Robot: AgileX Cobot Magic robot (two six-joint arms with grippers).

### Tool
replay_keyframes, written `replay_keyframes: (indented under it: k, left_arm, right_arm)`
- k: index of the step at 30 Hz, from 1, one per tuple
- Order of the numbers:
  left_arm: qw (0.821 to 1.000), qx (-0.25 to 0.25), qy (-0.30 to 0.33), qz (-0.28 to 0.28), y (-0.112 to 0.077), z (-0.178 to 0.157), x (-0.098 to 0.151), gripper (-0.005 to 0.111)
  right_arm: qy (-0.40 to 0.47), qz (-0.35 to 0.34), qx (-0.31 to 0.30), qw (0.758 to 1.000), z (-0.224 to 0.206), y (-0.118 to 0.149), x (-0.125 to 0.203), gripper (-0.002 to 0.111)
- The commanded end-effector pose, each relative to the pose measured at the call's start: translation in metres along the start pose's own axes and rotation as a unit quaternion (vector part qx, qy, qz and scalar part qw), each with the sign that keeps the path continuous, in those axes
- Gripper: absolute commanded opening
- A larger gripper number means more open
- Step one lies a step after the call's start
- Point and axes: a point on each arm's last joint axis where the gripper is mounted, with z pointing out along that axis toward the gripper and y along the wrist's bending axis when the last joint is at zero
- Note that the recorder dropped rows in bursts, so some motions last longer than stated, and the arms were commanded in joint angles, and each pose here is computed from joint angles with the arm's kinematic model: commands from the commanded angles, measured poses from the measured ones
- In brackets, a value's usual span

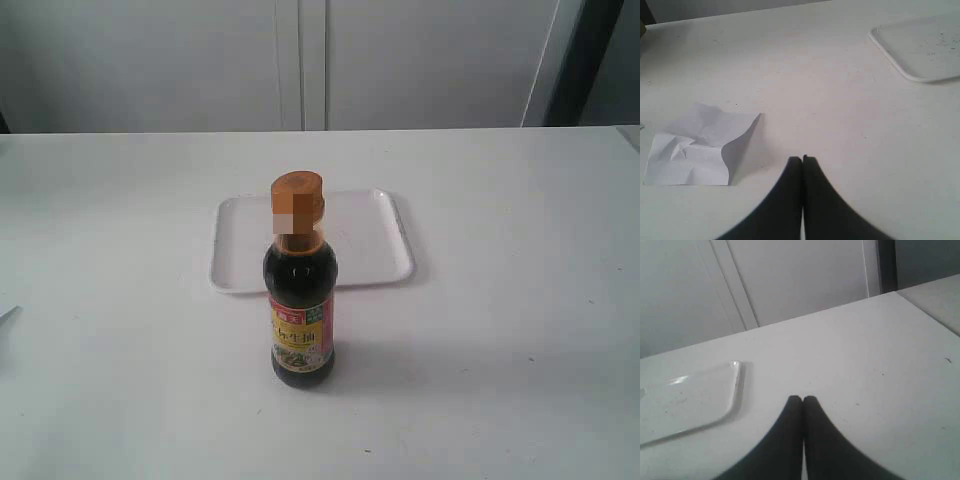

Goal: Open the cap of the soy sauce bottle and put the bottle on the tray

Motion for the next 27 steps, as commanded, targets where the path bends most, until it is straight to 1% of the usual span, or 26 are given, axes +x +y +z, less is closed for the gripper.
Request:
replay_keyframes:
  k: [1,6,8,10,12,13,18,20,24,27]
  left_arm:
    - [1.000,-0.003,-0.011,0.007,0.000,0.000,-0.001,0.000]
    - [1.000,-0.005,-0.029,0.002,0.001,0.000,-0.004,0.000]
    - [0.999,-0.006,-0.034,-0.008,0.001,0.000,-0.005,0.000]
    - [0.999,-0.007,-0.041,-0.008,0.001,0.000,-0.006,0.000]
    - [0.997,-0.001,-0.050,-0.056,0.001,0.000,-0.008,0.000]
    - [0.997,-0.001,-0.050,-0.062,0.000,0.000,-0.008,0.000]
    - [0.993,0.004,-0.076,-0.085,0.000,-0.001,-0.012,0.000]
    - [0.990,0.005,-0.099,-0.102,0.001,-0.002,-0.017,0.000]
    - [0.982,-0.006,-0.156,-0.108,0.004,-0.004,-0.026,0.000]
    - [0.971,-0.011,-0.202,-0.129,0.006,-0.007,-0.034,0.000]
  right_arm:
    - [-0.043,-0.004,-0.012,0.999,0.000,0.002,-0.006,0.000]
    - [-0.045,-0.004,-0.012,0.999,0.000,0.002,-0.007,0.000]
    - [-0.052,-0.004,-0.014,0.999,-0.001,0.002,-0.008,0.000]
    - [-0.051,-0.032,-0.011,0.998,-0.001,0.002,-0.008,0.000]
    - [-0.060,-0.078,-0.011,0.995,-0.001,0.002,-0.009,0.000]
    - [-0.060,-0.092,-0.010,0.994,-0.001,0.002,-0.009,0.000]
    - [-0.054,-0.092,-0.009,0.994,-0.001,0.002,-0.008,0.000]
    - [-0.054,-0.087,-0.009,0.995,-0.001,0.002,-0.008,0.000]
    - [-0.068,-0.085,-0.012,0.994,-0.001,0.003,-0.011,0.000]
    - [-0.084,-0.084,-0.016,0.993,-0.001,0.004,-0.014,0.000]
